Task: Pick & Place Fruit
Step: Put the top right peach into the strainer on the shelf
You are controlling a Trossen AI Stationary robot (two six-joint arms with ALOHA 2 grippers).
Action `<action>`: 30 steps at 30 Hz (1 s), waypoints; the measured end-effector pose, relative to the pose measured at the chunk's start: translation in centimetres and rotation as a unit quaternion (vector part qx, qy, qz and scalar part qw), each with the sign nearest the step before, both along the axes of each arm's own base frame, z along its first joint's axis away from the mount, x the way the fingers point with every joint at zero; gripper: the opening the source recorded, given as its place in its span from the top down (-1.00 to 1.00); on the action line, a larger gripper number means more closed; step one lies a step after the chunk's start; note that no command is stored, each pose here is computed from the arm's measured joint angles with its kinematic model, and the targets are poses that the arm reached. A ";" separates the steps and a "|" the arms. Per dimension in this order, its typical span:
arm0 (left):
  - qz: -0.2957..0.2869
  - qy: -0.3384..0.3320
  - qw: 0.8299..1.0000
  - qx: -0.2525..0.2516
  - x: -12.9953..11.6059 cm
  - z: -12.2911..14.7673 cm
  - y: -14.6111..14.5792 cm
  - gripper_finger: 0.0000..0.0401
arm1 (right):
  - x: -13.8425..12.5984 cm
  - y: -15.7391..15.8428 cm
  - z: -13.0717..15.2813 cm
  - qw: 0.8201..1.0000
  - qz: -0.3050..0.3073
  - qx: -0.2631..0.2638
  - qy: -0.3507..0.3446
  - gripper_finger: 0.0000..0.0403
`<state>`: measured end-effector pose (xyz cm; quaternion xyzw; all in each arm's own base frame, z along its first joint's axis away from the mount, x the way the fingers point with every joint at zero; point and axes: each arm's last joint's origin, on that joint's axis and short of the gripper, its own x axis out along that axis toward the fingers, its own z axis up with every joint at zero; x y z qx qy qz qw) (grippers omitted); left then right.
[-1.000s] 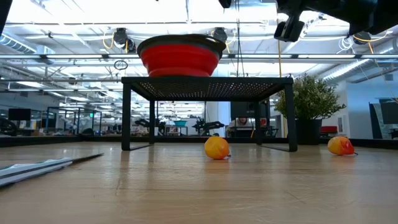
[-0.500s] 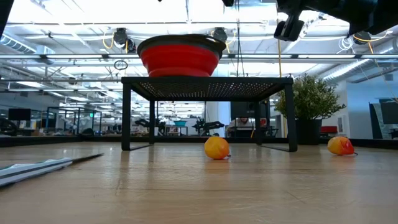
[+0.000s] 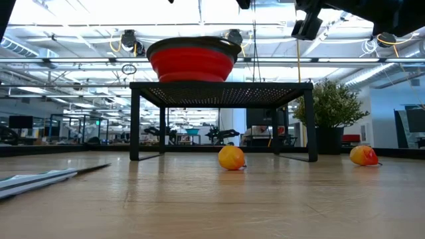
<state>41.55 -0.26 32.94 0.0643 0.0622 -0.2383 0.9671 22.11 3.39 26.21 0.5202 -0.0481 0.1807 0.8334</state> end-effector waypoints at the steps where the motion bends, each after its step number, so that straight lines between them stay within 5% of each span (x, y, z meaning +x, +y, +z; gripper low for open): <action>1: 0.000 0.000 1.000 0.000 0.0 0.0 0.0 -0.17 | 0.1 0.0 -0.1 1.000 -0.006 0.001 0.002 0.43; 30: -0.013 0.016 1.000 -0.004 -0.1 -0.3 0.3 -0.17 | 0.9 0.0 -0.9 1.000 -0.018 0.009 0.012 0.43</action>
